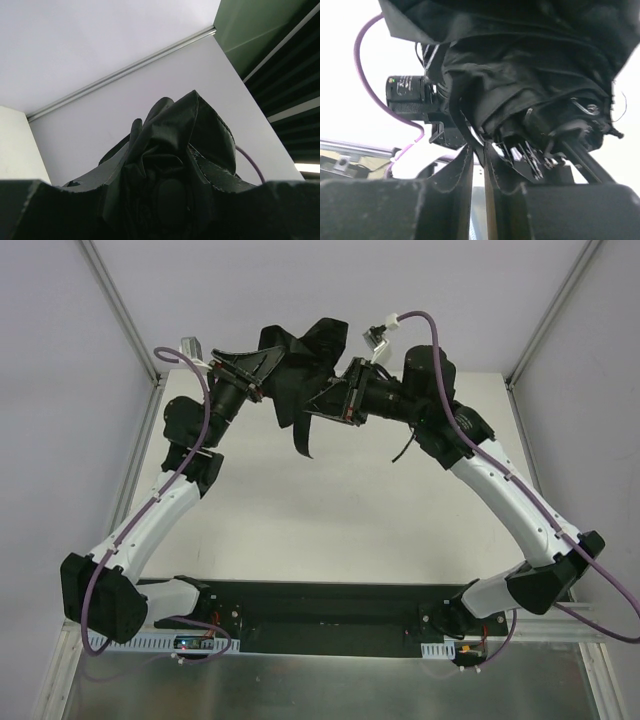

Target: Put away the umbrella

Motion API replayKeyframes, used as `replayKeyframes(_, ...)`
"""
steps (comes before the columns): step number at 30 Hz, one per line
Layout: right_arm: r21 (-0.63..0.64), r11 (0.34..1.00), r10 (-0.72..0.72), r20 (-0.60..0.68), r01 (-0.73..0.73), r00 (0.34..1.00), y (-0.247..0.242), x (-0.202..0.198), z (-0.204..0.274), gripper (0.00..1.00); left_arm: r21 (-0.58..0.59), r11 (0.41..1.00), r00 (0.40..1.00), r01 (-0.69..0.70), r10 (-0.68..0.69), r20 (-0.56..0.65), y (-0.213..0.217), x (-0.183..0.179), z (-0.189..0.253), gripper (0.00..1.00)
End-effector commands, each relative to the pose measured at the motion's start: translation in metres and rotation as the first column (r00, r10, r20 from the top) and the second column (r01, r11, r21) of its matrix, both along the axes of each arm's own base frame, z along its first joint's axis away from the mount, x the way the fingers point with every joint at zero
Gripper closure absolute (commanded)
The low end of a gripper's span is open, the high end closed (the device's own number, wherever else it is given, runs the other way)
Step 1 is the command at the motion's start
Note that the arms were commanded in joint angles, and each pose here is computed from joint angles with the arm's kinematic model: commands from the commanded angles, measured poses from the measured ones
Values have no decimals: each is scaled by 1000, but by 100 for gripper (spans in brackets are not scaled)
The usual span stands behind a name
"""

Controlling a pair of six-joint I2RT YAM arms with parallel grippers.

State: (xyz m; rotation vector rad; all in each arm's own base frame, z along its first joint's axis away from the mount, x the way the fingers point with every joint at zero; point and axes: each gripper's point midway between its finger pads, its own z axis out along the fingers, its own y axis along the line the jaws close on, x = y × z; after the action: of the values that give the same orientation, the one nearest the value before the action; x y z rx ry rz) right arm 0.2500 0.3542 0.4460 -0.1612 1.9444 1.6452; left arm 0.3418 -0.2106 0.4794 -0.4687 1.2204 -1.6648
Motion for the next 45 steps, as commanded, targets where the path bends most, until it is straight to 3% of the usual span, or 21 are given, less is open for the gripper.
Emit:
replayKeyframes(1, -157, 987, 52, 128, -32, 990, -6, -17, -7, 80, -195, 981, 987, 1, 30, 157, 24, -20, 66, 100)
replayKeyframes(4, -202, 979, 38, 120, -13, 992, -18, -24, -11, 65, -191, 981, 982, 18, 19, 189, 20, -18, 72, 100)
replayKeyframes(9, -273, 962, 18, 134, 20, 991, -50, -45, -20, 27, -172, 985, 974, 22, 17, 226, 21, -9, 76, 100)
replayKeyframes(14, -272, 959, -104, -69, 82, 992, -87, -49, -49, 1, -161, 986, 953, 37, 14, 302, 31, -4, 90, 100)
replayKeyframes(17, -225, 950, -256, -165, 216, 952, -112, -36, -58, 4, -143, 988, 932, 50, 5, 362, 36, -4, 100, 100)
replayKeyframes(19, -219, 927, -360, -288, 305, 887, -126, -28, -72, 4, -142, 988, 927, 58, 0, 375, 39, -2, 102, 100)
replayKeyframes(24, -11, 956, -244, -584, 293, 774, -107, -6, -76, 1, -144, 985, 907, 95, -27, 420, 39, -7, 112, 100)
replayKeyframes(29, 198, 929, -47, -775, 313, 630, -74, 25, -60, 9, -149, 978, 891, 148, -66, 450, 36, -14, 117, 100)
replayKeyframes(34, 301, 907, 106, -840, 295, 532, -38, 38, -40, 14, -141, 972, 881, 187, -102, 462, 33, -18, 116, 100)
replayKeyframes(40, 324, 897, 181, -889, 300, 420, -17, 27, -32, 21, -132, 968, 873, 213, -128, 471, 30, -21, 116, 100)
replayKeyframes(45, 348, 890, 216, -891, 295, 400, -5, 23, -22, 24, -125, 967, 870, 220, -137, 473, 28, -22, 114, 100)
